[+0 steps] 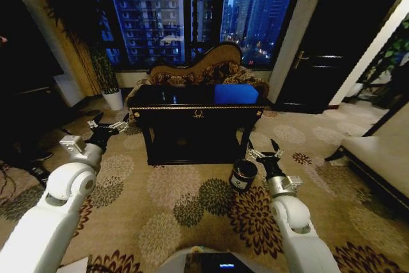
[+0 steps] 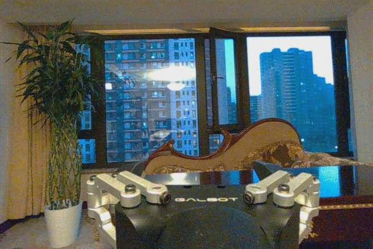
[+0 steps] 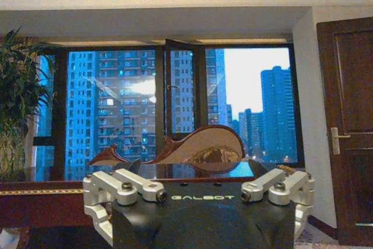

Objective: Move to the front of the table and place the trash on the table into the trash bin.

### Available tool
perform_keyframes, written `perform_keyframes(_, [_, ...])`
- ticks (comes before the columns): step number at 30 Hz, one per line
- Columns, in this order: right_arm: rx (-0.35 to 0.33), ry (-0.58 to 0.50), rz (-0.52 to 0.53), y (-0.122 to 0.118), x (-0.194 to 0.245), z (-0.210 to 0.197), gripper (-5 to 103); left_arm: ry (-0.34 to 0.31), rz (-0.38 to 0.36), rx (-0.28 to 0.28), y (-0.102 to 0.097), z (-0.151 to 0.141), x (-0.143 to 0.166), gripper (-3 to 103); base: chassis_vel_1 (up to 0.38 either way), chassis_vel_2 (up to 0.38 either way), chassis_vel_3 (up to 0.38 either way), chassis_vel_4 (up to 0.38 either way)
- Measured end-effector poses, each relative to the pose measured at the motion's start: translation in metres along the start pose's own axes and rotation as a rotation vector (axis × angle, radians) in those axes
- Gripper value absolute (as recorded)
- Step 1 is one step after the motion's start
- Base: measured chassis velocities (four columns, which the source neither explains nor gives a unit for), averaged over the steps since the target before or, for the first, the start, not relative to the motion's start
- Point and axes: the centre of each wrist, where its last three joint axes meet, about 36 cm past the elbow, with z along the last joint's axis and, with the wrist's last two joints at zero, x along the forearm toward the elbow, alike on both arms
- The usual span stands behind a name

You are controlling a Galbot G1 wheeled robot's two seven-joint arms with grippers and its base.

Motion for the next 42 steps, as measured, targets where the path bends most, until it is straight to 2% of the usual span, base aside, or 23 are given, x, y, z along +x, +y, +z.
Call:
perform_keyframes(28, [0.003, -0.001, 0.013, -0.006, -0.01, 0.005, 100, 0.004, 0.002, 0.008, 0.0, 0.006, 0.0, 100, 0.156, -0.151, -0.151, 0.155])
perform_keyframes(32, [-0.034, -0.002, 0.019, -0.006, -0.01, 0.008, 100, 0.004, -0.004, 0.015, -0.003, 0.008, 0.003, 100, 0.079, -0.096, -0.091, 0.102])
perform_keyframes(35, [-0.064, 0.005, 0.03, -0.006, -0.008, 0.01, 100, 0.008, -0.023, 0.027, -0.005, 0.012, 0.01, 100, 0.0, 0.0, 0.0, 0.0])
perform_keyframes(38, [-0.088, 0.059, 0.048, -0.003, -0.003, 0.016, 100, 0.029, -0.089, 0.048, -0.003, 0.029, 0.029, 100, 0.0, 0.0, 0.0, 0.0])
perform_keyframes(39, [-0.088, 0.059, 0.048, -0.003, -0.003, 0.016, 100, 0.029, -0.089, 0.048, -0.003, 0.029, 0.029, 100, 0.0, 0.0, 0.0, 0.0])
perform_keyframes(41, [-0.132, 0.124, 0.046, 0.003, 0.005, 0.01, 100, 0.044, -0.152, 0.037, -0.001, 0.047, 0.044, 100, 0.0, 0.0, 0.0, 0.0])
perform_keyframes(42, [-0.132, 0.124, 0.046, 0.003, 0.005, 0.01, 100, 0.044, -0.152, 0.037, -0.001, 0.047, 0.044, 100, 0.0, 0.0, 0.0, 0.0])
